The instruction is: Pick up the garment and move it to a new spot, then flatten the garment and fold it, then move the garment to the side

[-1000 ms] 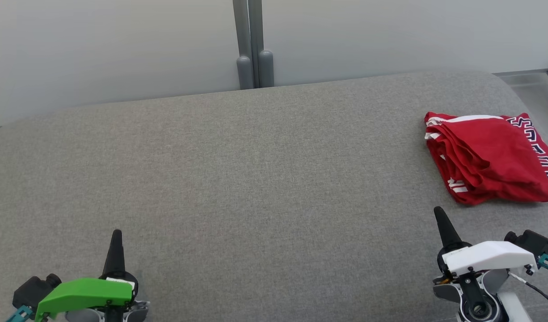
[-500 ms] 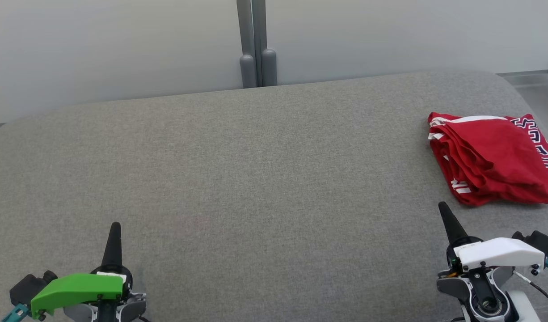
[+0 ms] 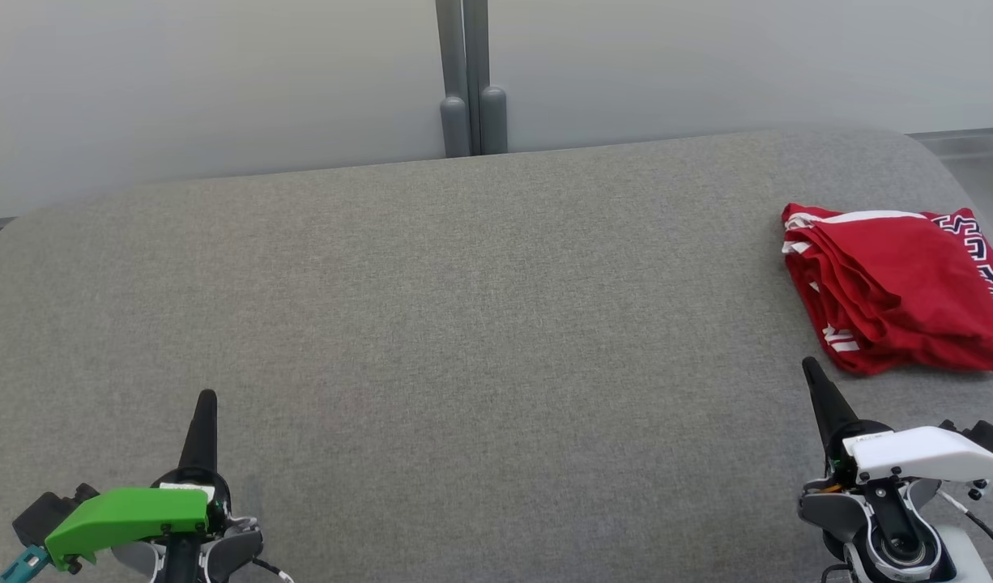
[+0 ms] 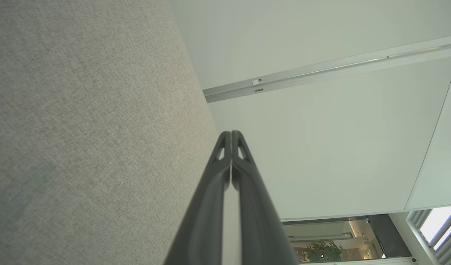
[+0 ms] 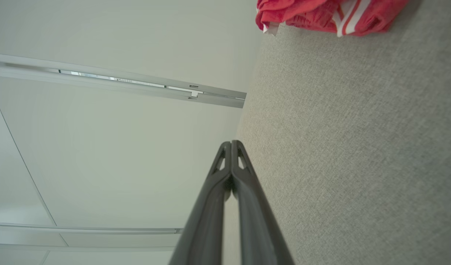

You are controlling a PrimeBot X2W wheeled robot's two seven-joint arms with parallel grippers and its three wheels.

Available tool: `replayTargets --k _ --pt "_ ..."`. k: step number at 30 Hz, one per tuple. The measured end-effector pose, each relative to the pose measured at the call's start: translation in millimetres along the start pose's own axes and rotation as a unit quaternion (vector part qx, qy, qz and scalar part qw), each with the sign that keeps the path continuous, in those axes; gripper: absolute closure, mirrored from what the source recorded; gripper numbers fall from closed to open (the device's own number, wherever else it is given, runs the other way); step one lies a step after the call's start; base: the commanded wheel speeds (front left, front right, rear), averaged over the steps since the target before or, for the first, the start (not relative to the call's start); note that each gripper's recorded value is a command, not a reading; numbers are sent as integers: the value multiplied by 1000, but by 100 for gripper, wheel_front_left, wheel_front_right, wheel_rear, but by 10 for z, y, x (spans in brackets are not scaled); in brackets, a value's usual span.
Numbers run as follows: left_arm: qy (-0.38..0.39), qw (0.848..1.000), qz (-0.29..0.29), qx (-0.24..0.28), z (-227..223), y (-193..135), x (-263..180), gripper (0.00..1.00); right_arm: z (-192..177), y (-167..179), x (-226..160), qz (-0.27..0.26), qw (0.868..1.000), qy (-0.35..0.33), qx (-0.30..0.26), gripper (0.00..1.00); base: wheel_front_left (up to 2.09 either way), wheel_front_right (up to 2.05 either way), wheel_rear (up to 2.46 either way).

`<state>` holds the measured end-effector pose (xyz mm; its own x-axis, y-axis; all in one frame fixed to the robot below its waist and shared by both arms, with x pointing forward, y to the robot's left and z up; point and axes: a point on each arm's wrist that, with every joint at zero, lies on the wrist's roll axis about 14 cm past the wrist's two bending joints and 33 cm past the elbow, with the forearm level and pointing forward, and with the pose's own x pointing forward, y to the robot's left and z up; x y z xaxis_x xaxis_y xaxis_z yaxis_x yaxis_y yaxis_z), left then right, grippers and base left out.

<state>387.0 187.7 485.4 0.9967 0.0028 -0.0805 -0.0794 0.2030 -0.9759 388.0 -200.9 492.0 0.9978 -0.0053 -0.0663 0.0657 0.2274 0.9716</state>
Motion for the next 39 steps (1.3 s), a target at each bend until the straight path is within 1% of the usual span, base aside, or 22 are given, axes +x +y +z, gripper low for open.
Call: replayTargets --k 10,24,31,39 --pt "-2 999 -12 -43 40 -65 18 100 22 59 30 11 999 0 45 100 0 0 0" --pt "-4 996 -26 -86 89 -135 30 100 47 117 57 24 995 2 96 100 0 0 0" --pt "-5 994 -33 -105 111 -174 41 100 54 138 66 29 993 3 116 100 0 0 0" --pt "-4 994 -34 -106 111 -179 43 100 56 140 66 29 993 3 116 100 0 0 0"
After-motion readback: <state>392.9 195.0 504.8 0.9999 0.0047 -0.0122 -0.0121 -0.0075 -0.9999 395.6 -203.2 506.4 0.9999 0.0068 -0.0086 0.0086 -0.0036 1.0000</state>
